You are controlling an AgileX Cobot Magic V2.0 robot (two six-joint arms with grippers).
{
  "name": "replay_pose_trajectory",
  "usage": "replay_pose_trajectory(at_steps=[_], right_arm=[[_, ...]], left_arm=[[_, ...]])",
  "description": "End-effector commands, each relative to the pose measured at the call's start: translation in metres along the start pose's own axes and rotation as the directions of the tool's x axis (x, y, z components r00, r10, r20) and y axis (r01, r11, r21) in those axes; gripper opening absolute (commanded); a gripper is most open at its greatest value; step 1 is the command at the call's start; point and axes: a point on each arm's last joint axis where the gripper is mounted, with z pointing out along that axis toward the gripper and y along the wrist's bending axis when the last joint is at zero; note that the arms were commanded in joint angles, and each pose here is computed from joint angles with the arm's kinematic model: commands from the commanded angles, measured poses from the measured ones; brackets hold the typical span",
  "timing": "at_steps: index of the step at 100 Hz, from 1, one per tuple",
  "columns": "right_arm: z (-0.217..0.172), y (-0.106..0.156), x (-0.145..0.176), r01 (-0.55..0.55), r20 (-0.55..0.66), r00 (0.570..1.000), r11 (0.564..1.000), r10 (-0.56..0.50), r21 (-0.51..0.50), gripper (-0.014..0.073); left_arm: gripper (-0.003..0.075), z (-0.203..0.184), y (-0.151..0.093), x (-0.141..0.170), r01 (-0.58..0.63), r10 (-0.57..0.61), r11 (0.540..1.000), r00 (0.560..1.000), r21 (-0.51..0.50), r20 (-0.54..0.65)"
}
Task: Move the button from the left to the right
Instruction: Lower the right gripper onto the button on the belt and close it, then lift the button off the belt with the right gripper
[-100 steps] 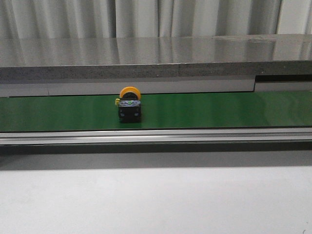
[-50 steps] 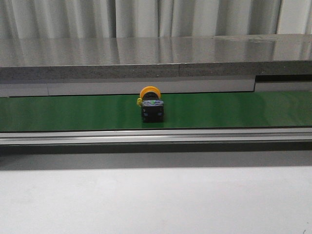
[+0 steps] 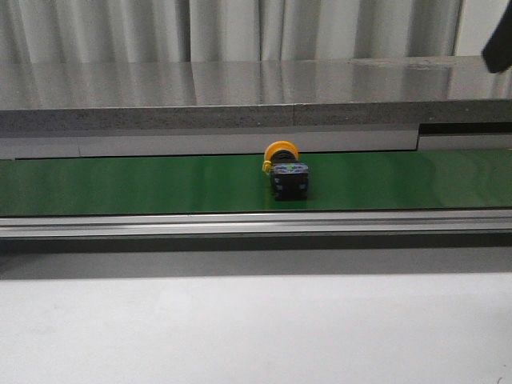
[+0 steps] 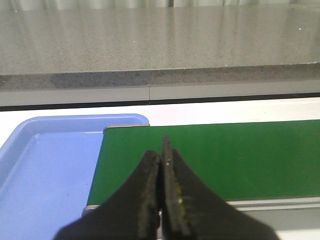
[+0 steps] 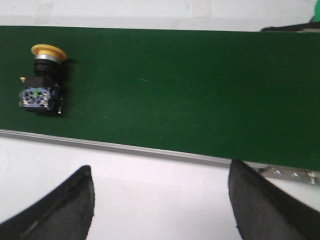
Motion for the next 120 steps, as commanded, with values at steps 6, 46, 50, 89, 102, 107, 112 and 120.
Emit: replay_pose_trajectory(at_steps=[6,46,50,89,102,107,112,120], right_arm=[[0.014,0.021,-0.029,0.06,0.098,0.994,0.997,-0.055,-0.054,0.0563],[0.09,0.058,-0.047,0.166,0.02,0.986,0.98,-0.165,-0.111,0.0562],[0.097,0.059,-0.048,0.166,0.01,0.986,0.98,-0.165,-0.11,0.0562],[0.146,0.054,-0.039,0.207,-0.074,0.974,0.976,-0.212,-0.075,0.0562],[0.157,0.053,-0.034,0.206,-0.105,0.972,0.976,-0.213,-0.072,0.0525],[0.159,0.053,-0.033,0.206,-0.11,0.971,0.976,-0.213,-0.072,0.0472],[0.159,0.053,-0.033,0.206,-0.114,0.97,0.976,-0.213,-0.072,0.0398],[0.157,0.053,-0.033,0.206,-0.113,0.97,0.976,-0.213,-0.073,0.0247]], left_arm=[[-0.0019,-0.001,0.0,-0.016,0.004,-0.004,1.0,0.994,-0.002,0.11],[-0.0019,-0.001,0.0,-0.016,0.004,-0.004,1.0,0.994,-0.002,0.11],[-0.0019,-0.001,0.0,-0.016,0.004,-0.004,1.0,0.994,-0.002,0.11],[-0.0019,-0.001,0.0,-0.016,0.004,-0.004,1.0,0.994,-0.002,0.11],[-0.0019,-0.001,0.0,-0.016,0.004,-0.004,1.0,0.994,-0.002,0.11],[-0.0019,-0.001,0.0,-0.016,0.004,-0.004,1.0,0.994,-0.002,0.11],[-0.0019,-0.001,0.0,-0.016,0.004,-0.004,1.0,0.994,-0.002,0.11],[-0.0019,-0.001,0.0,-0.016,0.004,-0.004,1.0,0.994,-0.002,0.11]])
